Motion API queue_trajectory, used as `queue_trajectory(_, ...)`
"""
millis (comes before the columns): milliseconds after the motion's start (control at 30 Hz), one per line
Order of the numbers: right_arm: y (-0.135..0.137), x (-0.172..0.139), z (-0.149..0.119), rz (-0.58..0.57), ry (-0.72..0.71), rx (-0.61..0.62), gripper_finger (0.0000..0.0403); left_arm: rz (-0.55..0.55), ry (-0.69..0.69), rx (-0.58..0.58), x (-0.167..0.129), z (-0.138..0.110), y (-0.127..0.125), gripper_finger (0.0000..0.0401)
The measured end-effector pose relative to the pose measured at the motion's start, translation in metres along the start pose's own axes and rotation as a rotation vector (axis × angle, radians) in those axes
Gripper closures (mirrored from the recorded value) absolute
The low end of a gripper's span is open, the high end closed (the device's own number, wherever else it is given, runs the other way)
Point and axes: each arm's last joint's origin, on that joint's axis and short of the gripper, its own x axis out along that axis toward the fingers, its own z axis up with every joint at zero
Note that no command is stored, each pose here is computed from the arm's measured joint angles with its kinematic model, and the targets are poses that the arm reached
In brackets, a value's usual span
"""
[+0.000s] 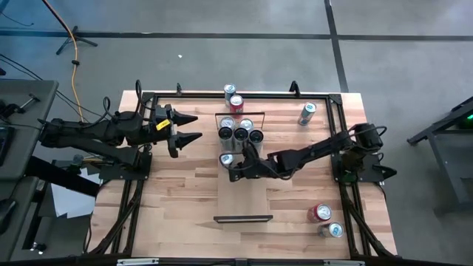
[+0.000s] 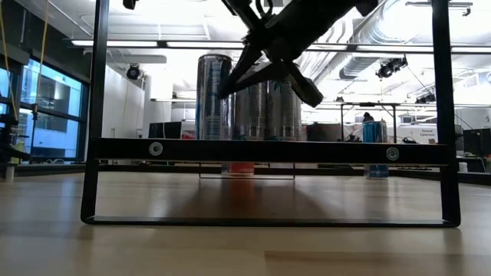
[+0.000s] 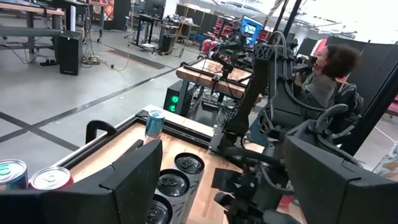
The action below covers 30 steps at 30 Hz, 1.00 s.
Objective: Place canned beverage on shelf
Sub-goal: Put the left blue soda can on the shelf, then put the top right blue soda can on the shelf aligned with the other blue soda can
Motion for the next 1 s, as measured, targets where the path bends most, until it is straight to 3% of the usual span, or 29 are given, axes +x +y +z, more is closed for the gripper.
queue_trajectory(700,0.000,0.006,0.024,0.041,-0.070,0.036,0.0403,0.004,0.003,0.002,0.000,0.000,0.000,0.0107)
queue_trajectory(900,0.001,0.005,0.023,0.056,-0.023,-0.058,0.0403,0.006,-0.002,0.002,-0.001,0.000,0.001,0.0107)
queue_trajectory(1000,0.005,-0.004,0.025,0.094,0.044,-0.160,0.0403,-0.013,-0.014,0.039,-0.004,0.003,0.001,0.0107)
